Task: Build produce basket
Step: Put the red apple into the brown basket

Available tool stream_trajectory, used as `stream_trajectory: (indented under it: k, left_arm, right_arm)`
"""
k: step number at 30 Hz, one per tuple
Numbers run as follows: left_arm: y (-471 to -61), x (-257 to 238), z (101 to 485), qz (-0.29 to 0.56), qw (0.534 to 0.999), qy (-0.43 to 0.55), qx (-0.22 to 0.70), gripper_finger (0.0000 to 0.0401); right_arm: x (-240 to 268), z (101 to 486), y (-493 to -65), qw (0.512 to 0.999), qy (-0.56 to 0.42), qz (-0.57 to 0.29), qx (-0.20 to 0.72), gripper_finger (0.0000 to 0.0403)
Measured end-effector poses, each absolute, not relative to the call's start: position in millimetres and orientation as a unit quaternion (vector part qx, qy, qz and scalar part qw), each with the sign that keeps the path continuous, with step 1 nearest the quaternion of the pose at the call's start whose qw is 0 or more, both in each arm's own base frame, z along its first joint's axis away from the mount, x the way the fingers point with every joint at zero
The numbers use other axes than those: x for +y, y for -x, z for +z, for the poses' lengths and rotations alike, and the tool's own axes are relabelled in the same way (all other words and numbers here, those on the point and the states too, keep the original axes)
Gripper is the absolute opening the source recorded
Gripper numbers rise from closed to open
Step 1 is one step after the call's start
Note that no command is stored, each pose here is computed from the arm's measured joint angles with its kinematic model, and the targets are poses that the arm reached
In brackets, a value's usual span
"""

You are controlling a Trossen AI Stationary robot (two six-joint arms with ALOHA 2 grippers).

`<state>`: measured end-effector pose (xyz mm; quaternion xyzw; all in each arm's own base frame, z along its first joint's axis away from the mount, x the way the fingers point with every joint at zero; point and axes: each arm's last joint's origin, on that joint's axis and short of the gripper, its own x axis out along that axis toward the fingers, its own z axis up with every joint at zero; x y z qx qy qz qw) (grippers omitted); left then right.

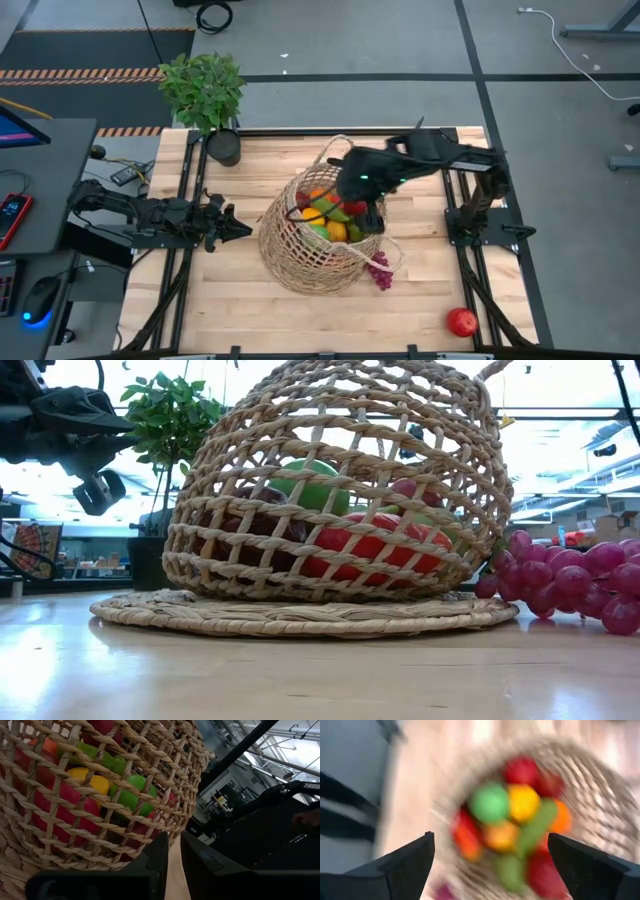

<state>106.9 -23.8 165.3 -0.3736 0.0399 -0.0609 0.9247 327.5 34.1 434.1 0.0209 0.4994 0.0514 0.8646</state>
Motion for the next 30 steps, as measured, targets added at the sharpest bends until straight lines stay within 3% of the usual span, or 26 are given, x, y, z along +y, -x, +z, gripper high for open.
stream_trajectory:
  k: [5,9,19,30]
  left_arm:
    - [-107,-24,165,-0.061,0.925,0.374,0.04,0.006]
    - [-107,-24,165,-0.061,0.925,0.374,0.04,0.0061]
    - [-107,-24,165,-0.061,0.925,0.374,0.04,0.0059]
    - [-107,-24,165,-0.061,0.925,0.374,0.04,0.0059]
  right_arm:
    - [72,473,-312,0.913,-0.102,0.096,0.382,0.0387]
    - [106,483,-305,0.917,-0.144,0.137,0.347,0.0382]
    - [151,478,-281,0.851,-0.268,0.151,0.426,0.0368]
    - [185,465,-244,0.816,-0.209,0.156,0.516,0.0361]
